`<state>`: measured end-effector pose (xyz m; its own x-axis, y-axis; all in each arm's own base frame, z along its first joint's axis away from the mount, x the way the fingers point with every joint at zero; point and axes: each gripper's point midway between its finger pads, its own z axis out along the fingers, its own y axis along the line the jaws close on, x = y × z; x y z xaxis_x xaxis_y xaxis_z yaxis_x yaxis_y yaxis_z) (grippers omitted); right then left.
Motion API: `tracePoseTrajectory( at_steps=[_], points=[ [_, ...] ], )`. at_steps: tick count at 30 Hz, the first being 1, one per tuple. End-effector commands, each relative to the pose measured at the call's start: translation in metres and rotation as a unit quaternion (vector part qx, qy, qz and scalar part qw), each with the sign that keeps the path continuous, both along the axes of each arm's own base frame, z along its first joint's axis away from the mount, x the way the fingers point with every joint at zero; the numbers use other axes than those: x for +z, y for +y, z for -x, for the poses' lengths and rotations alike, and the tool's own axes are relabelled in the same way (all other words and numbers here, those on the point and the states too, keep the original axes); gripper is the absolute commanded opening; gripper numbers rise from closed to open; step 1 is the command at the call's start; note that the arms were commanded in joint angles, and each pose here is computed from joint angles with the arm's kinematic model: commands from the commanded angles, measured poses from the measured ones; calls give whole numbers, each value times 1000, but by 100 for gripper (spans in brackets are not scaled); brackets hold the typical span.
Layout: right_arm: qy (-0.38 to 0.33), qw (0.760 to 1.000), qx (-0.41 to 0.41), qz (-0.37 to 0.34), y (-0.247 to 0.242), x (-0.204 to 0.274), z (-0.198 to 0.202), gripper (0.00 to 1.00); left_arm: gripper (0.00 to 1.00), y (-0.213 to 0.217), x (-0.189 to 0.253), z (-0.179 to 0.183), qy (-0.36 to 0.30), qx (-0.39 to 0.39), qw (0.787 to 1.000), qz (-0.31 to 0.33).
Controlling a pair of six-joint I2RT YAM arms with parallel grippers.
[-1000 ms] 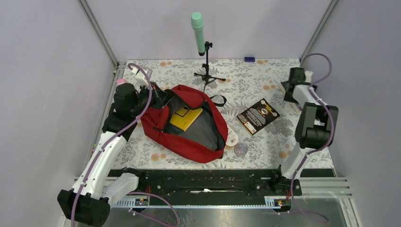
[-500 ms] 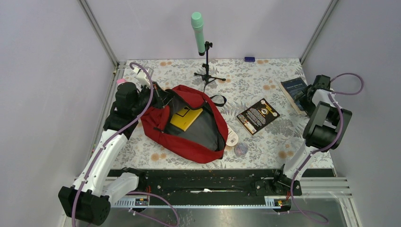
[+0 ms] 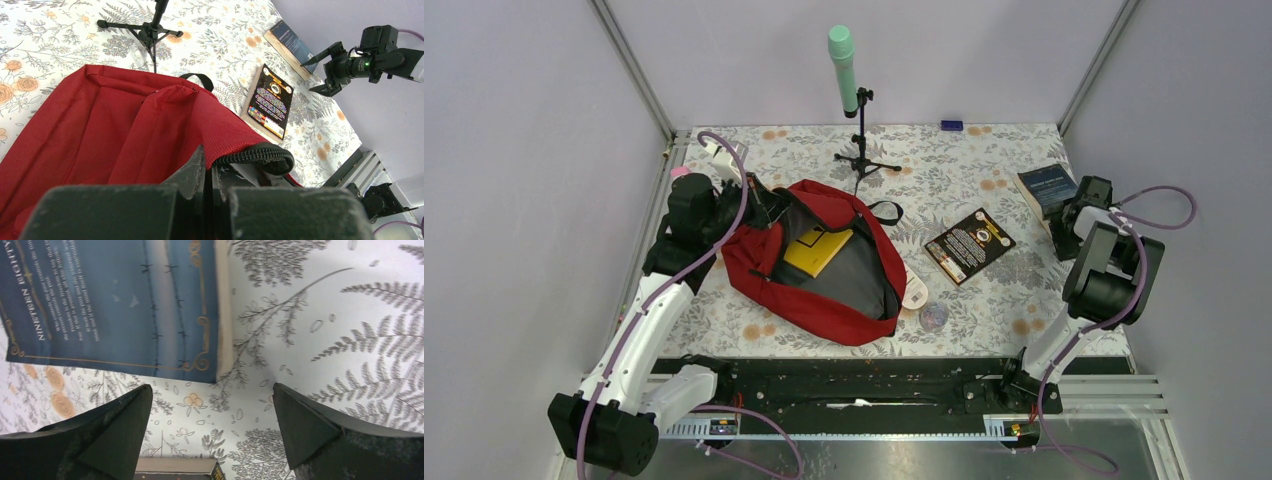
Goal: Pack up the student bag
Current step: Pick up the book from the center of the board.
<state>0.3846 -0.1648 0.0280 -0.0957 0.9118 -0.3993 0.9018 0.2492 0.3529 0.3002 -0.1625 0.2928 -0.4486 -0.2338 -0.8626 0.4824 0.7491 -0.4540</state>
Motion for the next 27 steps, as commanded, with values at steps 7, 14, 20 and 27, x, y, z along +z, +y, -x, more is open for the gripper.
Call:
tracePoseTrajectory(
  at_steps=[7,14,20,27],
  points=[
    [-33,996,-72,35,-29,16,13,98,0,-2,35,-2,-61,-10,998,22],
    [-55,994,-96,13,-38,8,7,96,0,-1,37,-2,-63,-11,998,27],
    [-73,991,-115,-11,-39,2,-1,92,0,2,37,-3,-62,-8,998,30],
    [-79,989,-120,-42,-35,-6,-13,75,0,5,38,-5,-61,-6,998,35]
  ],
)
